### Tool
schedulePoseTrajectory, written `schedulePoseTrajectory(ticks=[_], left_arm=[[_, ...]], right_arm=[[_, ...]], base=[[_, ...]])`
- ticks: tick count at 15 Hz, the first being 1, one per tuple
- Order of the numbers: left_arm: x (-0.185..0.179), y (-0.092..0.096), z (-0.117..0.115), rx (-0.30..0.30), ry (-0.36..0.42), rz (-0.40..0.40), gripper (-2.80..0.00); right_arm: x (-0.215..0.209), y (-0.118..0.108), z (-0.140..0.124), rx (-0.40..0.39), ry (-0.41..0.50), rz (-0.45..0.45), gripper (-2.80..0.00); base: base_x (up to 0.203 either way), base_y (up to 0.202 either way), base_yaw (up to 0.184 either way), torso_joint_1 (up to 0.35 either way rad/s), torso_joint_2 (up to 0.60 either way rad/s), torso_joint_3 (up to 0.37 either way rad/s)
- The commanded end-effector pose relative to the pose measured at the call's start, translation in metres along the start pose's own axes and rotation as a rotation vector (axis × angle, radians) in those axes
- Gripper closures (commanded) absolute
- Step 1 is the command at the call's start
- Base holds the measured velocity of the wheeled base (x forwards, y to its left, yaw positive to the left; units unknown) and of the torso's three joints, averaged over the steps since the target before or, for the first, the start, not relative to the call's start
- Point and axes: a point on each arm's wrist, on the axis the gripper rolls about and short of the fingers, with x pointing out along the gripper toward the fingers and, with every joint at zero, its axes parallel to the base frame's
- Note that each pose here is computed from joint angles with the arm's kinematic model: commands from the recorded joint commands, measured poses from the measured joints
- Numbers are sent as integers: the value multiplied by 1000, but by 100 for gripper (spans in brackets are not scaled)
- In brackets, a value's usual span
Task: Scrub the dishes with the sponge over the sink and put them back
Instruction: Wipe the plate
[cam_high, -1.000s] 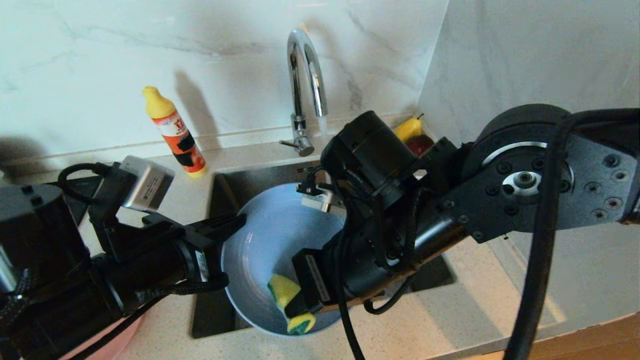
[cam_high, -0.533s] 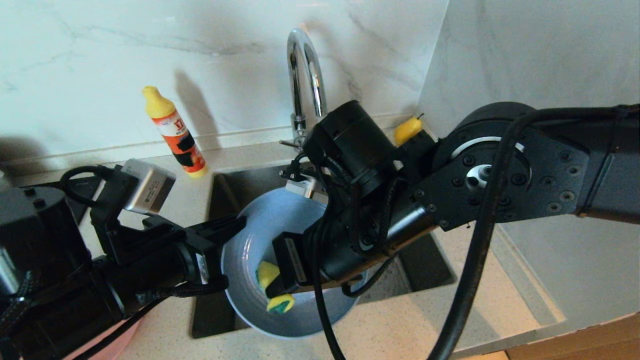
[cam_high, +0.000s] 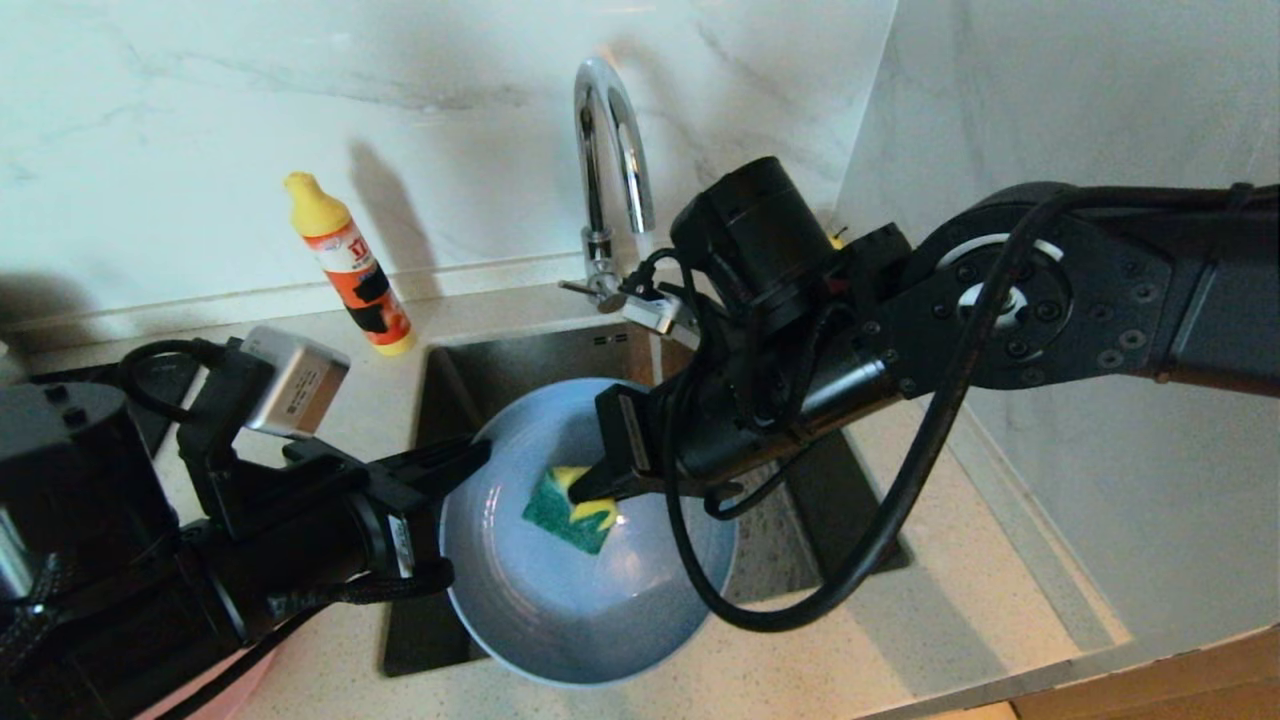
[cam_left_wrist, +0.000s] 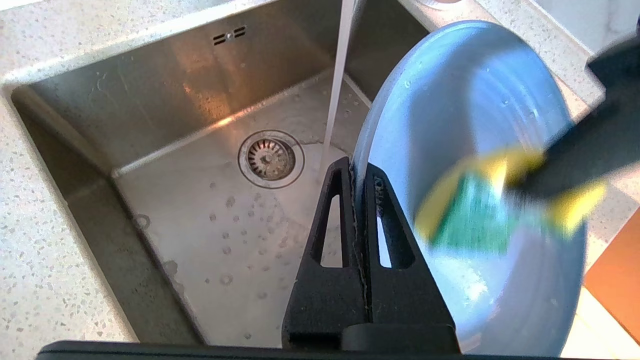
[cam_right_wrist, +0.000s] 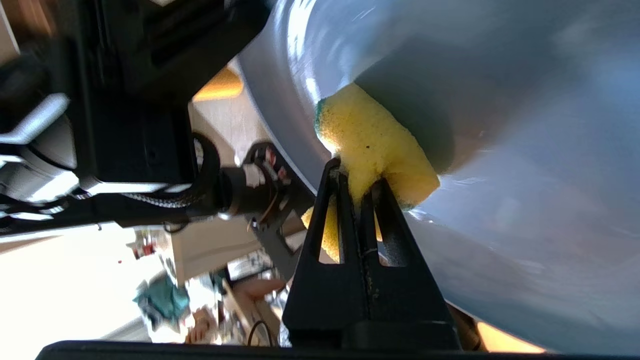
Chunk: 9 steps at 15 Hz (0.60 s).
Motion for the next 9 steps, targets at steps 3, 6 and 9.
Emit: schedulePoseTrajectory(ticks=[3,6,9], left_arm=[[-3,0,4,-2,-21,1,0],[-4,0,7,-2,-35,2,0],[-4,0,10,-2,-45,2,0]], right_arm=[[-27,-9,10,25,-58,-18,0],[-39,-17,8,63,-41,-57,0],[-37,-27,-2,102,25,-101,0]], base=[[0,0,0,0,0,0],[0,0,0,0,0,0],[0,0,0,0,0,0]])
